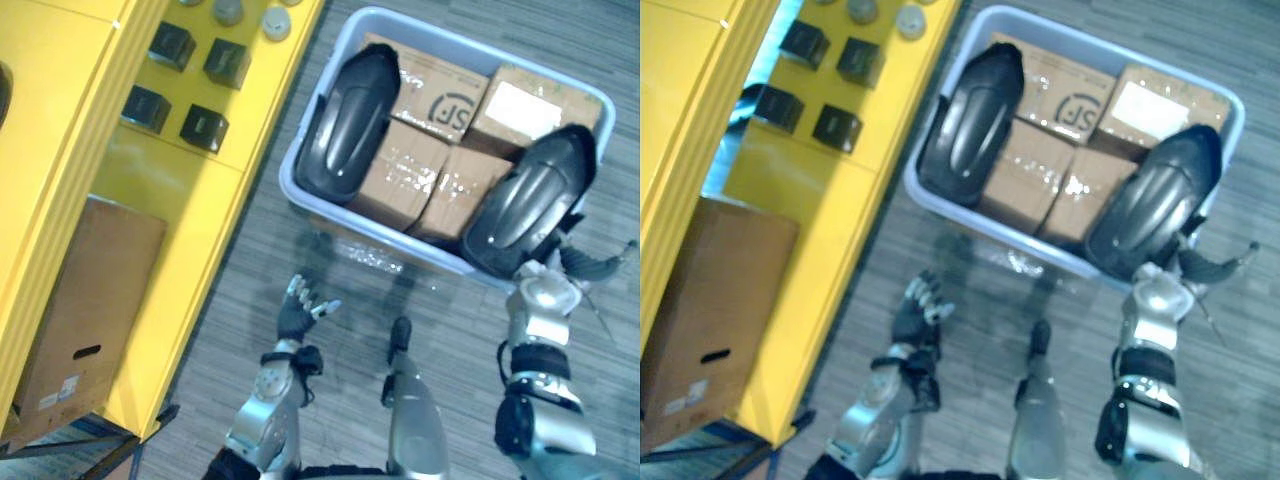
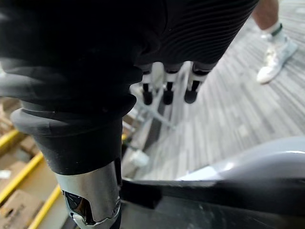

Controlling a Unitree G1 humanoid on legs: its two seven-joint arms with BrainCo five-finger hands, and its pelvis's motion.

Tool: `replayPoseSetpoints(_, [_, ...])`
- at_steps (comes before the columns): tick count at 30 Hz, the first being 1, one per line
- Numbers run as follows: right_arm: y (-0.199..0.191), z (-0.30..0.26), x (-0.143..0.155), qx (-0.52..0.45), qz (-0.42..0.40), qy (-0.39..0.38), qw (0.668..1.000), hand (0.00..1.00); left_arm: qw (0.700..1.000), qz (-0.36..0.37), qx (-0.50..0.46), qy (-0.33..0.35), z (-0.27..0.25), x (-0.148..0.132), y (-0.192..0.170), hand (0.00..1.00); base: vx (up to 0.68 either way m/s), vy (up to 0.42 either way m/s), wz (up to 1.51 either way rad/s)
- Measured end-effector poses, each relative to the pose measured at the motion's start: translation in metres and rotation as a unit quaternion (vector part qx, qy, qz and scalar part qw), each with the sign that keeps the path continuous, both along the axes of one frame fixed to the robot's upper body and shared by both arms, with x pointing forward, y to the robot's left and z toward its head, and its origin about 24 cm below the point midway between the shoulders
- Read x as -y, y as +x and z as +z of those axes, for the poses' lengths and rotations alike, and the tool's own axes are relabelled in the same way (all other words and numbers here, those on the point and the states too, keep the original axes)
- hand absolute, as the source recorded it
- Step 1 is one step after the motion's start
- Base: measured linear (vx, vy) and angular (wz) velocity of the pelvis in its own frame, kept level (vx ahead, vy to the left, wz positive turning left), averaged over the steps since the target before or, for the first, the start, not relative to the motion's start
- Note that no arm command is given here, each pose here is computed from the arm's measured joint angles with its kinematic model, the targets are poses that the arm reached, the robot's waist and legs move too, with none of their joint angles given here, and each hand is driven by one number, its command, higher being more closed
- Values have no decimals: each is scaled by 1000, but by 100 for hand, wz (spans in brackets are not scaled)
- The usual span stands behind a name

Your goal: Walk over and take plastic housings, then place them on the shelf

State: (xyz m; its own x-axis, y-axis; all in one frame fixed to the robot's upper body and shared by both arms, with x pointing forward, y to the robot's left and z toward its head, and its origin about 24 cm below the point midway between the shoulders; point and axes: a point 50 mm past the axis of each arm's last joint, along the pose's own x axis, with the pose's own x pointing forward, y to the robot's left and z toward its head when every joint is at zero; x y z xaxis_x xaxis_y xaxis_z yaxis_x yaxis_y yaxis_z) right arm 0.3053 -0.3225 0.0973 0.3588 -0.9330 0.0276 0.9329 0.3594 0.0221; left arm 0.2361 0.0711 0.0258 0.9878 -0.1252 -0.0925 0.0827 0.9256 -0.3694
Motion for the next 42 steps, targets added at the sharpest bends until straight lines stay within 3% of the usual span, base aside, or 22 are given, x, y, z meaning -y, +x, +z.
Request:
replayPoseSetpoints(16, [21,6,41,-79,39,68,994,0,1000,-24,-7,0,-4,9,-5,0,-7,-9,3])
replayPoseSetpoints(17, [24,11,42,-82,47,66,993,100,1000,-25,-7,0,-4,9,-5,0,0,0,0])
replayPoseSetpoints(27, [17,35,72,-138,60,17,989,100,999,-37,-1,-12,-2,14,-5,0,-6,-11,5])
replayPoseSetpoints(42, [22,45,69,-272,73,-127,951,100,999,-35,5,-23,3,18,-3,0,-6,-20,5])
